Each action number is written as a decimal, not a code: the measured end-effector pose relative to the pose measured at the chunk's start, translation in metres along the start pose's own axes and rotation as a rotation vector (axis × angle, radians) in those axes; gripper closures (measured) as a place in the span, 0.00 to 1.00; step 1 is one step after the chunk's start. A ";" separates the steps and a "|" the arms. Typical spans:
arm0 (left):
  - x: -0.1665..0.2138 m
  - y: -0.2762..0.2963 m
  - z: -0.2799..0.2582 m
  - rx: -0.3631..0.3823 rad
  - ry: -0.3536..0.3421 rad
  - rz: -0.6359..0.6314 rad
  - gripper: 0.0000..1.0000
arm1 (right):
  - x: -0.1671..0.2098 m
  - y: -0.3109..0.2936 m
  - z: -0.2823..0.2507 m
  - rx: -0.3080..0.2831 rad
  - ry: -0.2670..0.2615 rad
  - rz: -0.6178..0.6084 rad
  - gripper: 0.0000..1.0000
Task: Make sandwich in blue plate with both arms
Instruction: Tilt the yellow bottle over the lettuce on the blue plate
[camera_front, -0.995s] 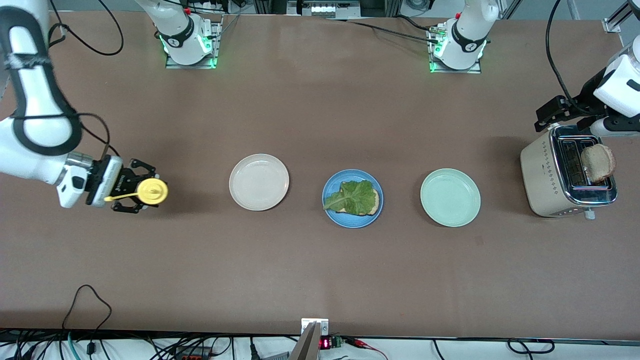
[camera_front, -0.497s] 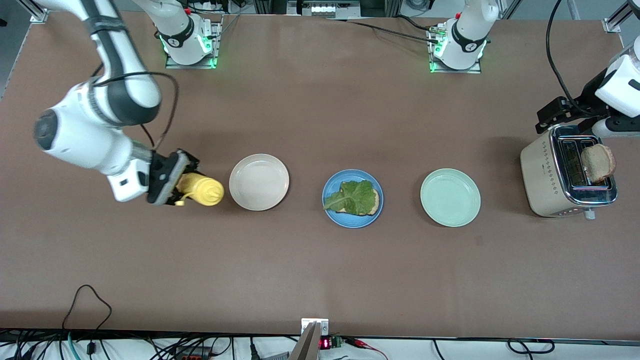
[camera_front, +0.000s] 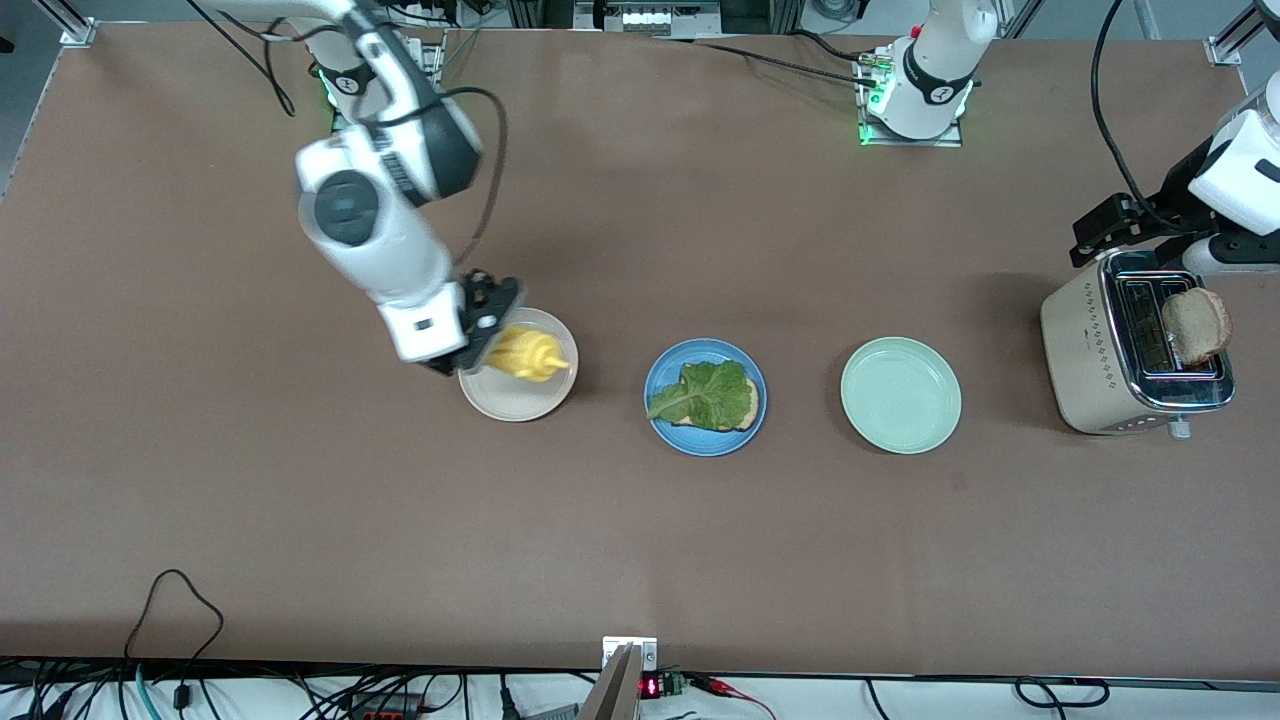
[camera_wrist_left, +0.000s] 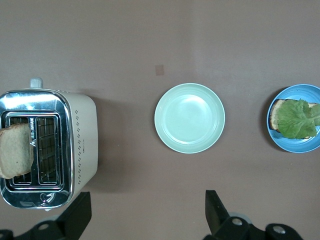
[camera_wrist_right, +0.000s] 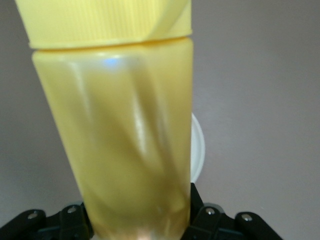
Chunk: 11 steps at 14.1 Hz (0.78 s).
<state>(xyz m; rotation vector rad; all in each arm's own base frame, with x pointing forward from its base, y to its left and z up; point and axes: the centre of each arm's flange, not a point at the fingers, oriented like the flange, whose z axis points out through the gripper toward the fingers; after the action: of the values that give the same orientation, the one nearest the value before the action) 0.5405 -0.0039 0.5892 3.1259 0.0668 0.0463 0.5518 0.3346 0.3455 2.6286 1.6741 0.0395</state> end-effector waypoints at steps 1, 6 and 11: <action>0.000 0.000 0.000 0.000 0.000 0.000 0.00 | 0.016 -0.021 0.013 -0.024 -0.030 -0.033 0.33; 0.000 0.000 0.000 0.000 0.001 0.000 0.00 | 0.055 -0.076 0.065 -0.081 -0.110 -0.152 0.33; 0.001 -0.001 0.001 0.000 0.000 -0.002 0.00 | 0.078 -0.081 0.082 -0.095 -0.110 -0.185 0.33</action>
<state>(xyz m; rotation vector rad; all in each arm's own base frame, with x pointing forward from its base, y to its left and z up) 0.5410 -0.0027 0.5885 3.1256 0.0701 0.0457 0.5144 0.4391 0.2611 2.3534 1.8210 -0.0274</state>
